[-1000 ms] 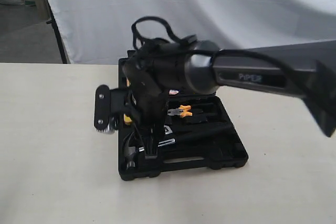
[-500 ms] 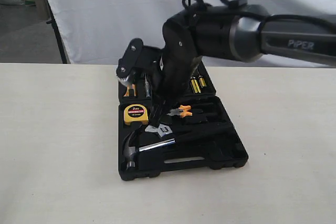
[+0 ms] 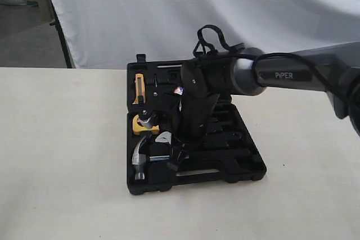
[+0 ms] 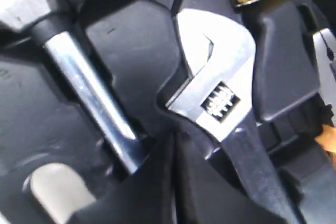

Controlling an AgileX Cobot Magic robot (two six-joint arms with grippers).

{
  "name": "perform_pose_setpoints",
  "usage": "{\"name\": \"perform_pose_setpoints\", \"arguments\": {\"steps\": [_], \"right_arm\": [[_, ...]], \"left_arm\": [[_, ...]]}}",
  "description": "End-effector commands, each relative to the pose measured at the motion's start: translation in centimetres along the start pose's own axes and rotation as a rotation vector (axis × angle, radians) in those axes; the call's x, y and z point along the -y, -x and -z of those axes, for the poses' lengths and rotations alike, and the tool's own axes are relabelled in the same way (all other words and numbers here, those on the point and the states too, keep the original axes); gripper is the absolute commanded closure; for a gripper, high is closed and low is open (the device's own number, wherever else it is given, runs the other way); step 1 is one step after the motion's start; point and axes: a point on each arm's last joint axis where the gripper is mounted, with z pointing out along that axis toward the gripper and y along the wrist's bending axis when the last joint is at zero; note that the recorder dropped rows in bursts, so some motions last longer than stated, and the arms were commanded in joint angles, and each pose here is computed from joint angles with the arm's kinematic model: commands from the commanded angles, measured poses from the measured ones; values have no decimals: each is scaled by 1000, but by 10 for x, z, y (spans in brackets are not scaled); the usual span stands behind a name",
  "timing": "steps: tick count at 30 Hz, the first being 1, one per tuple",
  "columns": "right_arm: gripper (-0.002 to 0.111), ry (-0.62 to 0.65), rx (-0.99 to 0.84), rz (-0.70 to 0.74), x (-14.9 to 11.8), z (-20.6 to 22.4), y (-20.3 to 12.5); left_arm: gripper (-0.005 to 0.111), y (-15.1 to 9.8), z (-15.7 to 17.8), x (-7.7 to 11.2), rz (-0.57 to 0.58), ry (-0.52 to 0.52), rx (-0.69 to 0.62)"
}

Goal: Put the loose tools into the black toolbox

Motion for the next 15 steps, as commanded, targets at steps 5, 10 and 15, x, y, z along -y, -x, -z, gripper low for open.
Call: {"name": "perform_pose_setpoints", "arguments": {"steps": [5,10,15], "right_arm": [[109,-166,288,-76,16,133,20],[109,-96,190,-75,9,96,12],[109,134,-226,-32,-30,-65,-46]], "left_arm": [[106,2,0,-1,0,21,20],[106,2,0,-1,0,21,20],[106,2,0,-1,0,21,20]]}}
